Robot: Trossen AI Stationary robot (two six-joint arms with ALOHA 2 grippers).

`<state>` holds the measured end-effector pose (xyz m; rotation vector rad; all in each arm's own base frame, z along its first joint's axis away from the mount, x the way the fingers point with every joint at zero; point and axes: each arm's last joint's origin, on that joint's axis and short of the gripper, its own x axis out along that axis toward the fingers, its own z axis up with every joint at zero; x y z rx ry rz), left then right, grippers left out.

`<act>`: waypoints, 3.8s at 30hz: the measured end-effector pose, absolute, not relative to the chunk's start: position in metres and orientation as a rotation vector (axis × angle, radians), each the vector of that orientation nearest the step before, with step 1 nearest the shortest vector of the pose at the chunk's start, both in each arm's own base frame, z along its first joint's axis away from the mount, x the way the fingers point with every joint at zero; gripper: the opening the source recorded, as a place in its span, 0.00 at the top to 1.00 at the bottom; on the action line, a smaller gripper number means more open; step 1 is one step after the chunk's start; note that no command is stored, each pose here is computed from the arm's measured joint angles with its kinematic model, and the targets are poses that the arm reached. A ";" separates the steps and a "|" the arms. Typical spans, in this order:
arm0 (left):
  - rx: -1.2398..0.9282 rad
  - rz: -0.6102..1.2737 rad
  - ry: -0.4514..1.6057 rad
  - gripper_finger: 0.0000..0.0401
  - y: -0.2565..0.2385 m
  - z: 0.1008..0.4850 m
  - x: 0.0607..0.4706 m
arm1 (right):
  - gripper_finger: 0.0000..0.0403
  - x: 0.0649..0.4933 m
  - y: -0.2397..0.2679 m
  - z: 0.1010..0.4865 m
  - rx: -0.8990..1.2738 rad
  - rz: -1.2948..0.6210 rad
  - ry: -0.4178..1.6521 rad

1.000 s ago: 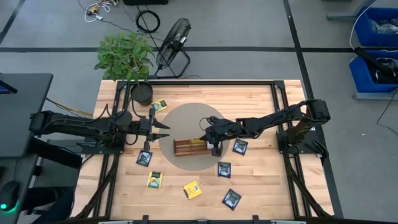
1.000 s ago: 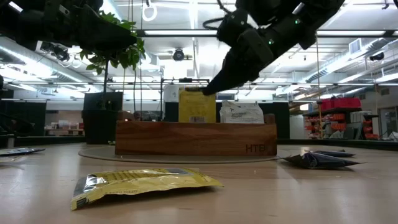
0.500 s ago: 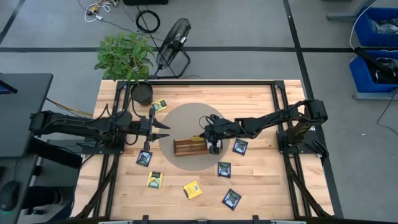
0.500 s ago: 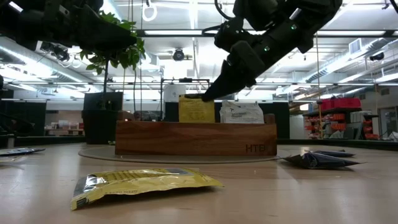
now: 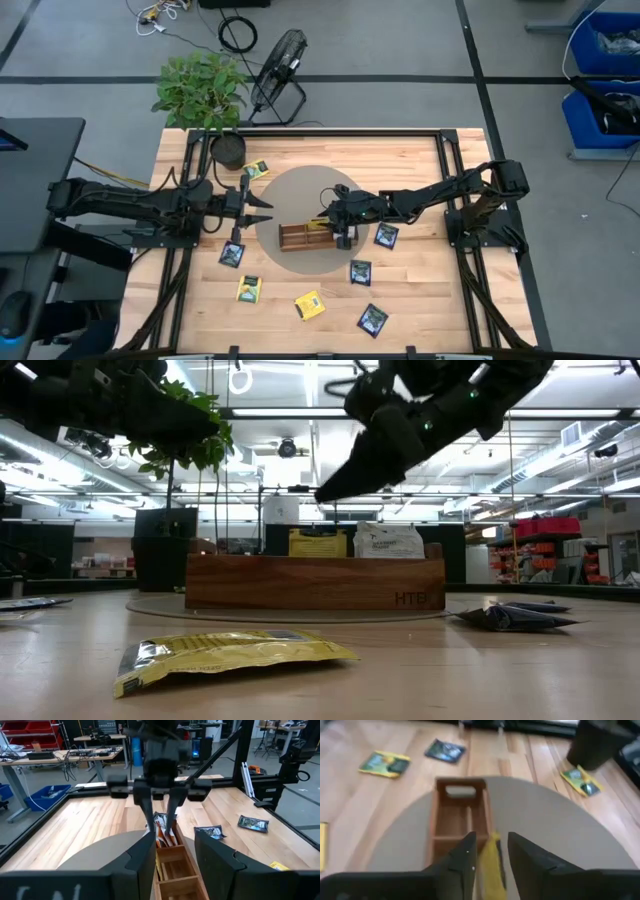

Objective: Pick & Place Tea
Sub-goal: Put the yellow tea bag into the middle section of the wooden organizer

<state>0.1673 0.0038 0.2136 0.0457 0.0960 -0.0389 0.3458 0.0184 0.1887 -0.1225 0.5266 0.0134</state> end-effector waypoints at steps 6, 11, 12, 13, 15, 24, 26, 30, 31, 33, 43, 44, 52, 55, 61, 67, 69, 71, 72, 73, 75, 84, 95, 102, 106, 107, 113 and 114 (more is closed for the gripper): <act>0.002 -0.078 0.100 0.65 0.000 0.213 0.168 | 0.68 0.344 0.032 0.199 -0.123 0.047 0.473; 0.031 -0.141 0.158 0.65 -0.011 0.205 0.175 | 0.70 0.342 0.045 0.201 -0.107 0.067 0.460; 0.041 -0.156 0.175 0.65 -0.013 0.203 0.177 | 0.70 0.342 0.047 0.202 -0.109 0.061 0.454; 0.057 -0.170 0.192 0.65 -0.016 0.201 0.180 | 0.71 0.342 0.050 0.202 -0.110 0.060 0.447; 0.077 -0.188 0.229 0.65 -0.023 0.197 0.186 | 0.71 0.341 0.055 0.203 -0.112 0.058 0.443; 0.309 -0.194 0.369 0.65 -0.057 0.180 0.214 | 0.72 0.334 0.080 0.210 -0.075 0.098 0.420; 0.367 -0.195 0.384 0.65 -0.069 0.178 0.220 | 0.72 0.331 0.086 0.213 -0.083 0.086 0.411; 0.440 -0.216 0.414 0.65 -0.092 0.173 0.230 | 0.72 0.325 0.093 0.217 -0.114 0.042 0.419; 0.452 -0.222 0.419 0.65 -0.098 0.171 0.233 | 0.72 0.324 0.094 0.217 -0.124 0.026 0.421; 0.476 -0.238 0.442 0.65 -0.109 0.167 0.238 | 0.72 0.320 0.095 0.216 -0.146 -0.004 0.457; 0.658 -0.320 0.576 0.65 -0.154 0.142 0.269 | 0.72 0.313 0.117 0.218 -0.131 0.017 0.427; 0.667 -0.328 0.574 0.65 -0.158 0.141 0.271 | 0.72 0.313 0.119 0.219 -0.130 0.018 0.417; 0.674 -0.399 0.560 0.65 -0.191 0.150 0.276 | 0.72 0.308 0.126 0.217 -0.103 0.016 0.437; 0.659 -0.405 0.601 0.65 -0.199 0.146 0.281 | 0.72 0.308 0.126 0.216 -0.094 0.013 0.447; 0.669 -0.447 0.661 0.65 -0.207 0.128 0.290 | 0.72 0.308 0.126 0.215 -0.068 0.006 0.452; 0.693 -0.485 0.715 0.65 -0.211 0.124 0.293 | 0.72 0.307 0.126 0.214 -0.044 -0.002 0.469; 0.698 -0.483 0.736 0.65 -0.208 0.123 0.293 | 0.72 0.307 0.126 0.213 -0.037 -0.004 0.471; 0.692 -0.483 0.745 0.65 -0.205 0.122 0.295 | 0.72 0.307 0.126 0.213 -0.034 -0.005 0.470; 0.683 -0.491 0.748 0.65 -0.203 0.122 0.296 | 0.72 0.307 0.126 0.214 -0.034 -0.004 0.468; 0.673 -0.505 0.750 0.65 -0.202 0.122 0.297 | 0.72 0.307 0.126 0.214 -0.034 -0.004 0.468; 0.664 -0.529 0.750 0.65 -0.198 0.122 0.300 | 0.72 0.307 0.126 0.214 -0.034 -0.005 0.468; 0.655 -0.602 0.751 0.65 -0.187 0.112 0.311 | 0.72 0.307 0.126 0.214 -0.035 -0.005 0.470; 0.565 -0.595 0.779 0.97 -0.185 0.107 0.315 | 0.72 0.307 0.126 0.213 -0.036 -0.005 0.472; 0.494 -0.559 0.755 0.99 -0.186 0.112 0.318 | 0.72 0.306 0.127 0.213 -0.023 -0.003 0.477; 0.542 -0.527 0.745 0.99 -0.195 0.118 0.320 | 0.72 0.306 0.128 0.213 -0.022 0.000 0.474; 0.563 -0.516 0.743 1.00 -0.196 0.120 0.321 | 0.72 0.306 0.128 0.213 -0.022 0.000 0.474; 0.631 -0.459 0.741 1.00 -0.202 0.132 0.327 | 0.72 0.305 0.130 0.213 -0.018 0.005 0.477; 0.631 -0.460 0.744 1.00 -0.203 0.133 0.328 | 0.72 0.304 0.132 0.212 -0.011 0.008 0.482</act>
